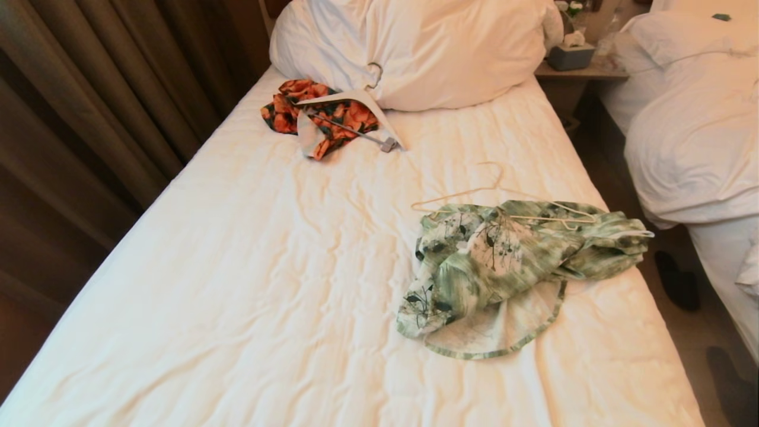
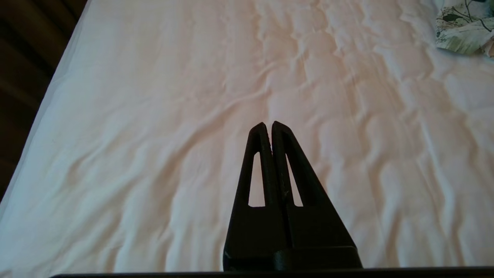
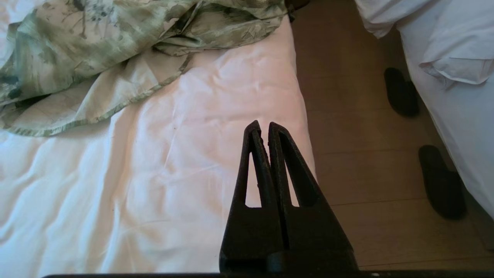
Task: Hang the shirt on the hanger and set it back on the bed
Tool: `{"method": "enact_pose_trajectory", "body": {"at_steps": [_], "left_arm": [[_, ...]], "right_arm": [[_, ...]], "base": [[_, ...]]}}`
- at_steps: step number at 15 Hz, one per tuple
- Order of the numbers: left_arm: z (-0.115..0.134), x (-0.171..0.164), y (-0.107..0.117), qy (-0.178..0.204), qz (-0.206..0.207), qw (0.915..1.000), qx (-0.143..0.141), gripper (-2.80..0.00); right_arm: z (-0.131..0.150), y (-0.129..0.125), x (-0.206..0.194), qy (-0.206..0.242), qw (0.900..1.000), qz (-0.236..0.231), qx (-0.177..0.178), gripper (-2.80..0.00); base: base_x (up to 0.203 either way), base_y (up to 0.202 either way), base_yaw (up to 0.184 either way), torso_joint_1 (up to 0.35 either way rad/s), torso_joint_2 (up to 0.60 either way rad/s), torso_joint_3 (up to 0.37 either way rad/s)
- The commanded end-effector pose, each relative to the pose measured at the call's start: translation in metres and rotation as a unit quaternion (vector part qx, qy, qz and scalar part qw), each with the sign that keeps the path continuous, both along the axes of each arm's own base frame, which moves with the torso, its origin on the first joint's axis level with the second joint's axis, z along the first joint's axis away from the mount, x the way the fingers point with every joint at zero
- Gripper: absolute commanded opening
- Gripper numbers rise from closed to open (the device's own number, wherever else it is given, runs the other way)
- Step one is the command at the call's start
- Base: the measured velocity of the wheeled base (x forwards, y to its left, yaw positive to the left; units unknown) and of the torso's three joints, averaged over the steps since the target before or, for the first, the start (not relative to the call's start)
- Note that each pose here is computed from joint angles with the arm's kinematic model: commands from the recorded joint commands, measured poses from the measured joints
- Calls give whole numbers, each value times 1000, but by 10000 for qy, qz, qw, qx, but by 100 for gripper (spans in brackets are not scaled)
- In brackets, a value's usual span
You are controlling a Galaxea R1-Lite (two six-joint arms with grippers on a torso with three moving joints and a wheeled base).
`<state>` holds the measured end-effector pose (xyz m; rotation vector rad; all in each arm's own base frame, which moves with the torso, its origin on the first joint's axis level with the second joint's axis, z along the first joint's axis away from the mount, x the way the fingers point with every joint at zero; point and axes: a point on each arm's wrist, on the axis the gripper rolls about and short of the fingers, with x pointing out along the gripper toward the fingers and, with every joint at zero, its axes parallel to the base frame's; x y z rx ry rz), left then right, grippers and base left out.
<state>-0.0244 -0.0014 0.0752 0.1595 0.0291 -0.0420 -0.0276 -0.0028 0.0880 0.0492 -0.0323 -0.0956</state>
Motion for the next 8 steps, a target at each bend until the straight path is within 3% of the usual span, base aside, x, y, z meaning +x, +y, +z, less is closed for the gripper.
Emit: {"method": "enact_pose_trajectory", "body": {"at_steps": [1,4,8], "left_arm": [[0,0,0,10,27,10000,-75,-280],[0,0,0,27,55,9994,-354,-280],[0,0,0,28,89,9991,-416,-280]], "right_arm": [[-2,1,1,51,9999,111,-10,-280],[-11,2,4,230,9990,386,-7,-280],[-12,2,4,222,9989,412,79,-280]], "base": [[0,0,0,0,0,0],[0,0,0,0,0,0],[0,0,0,0,0,0]]}}
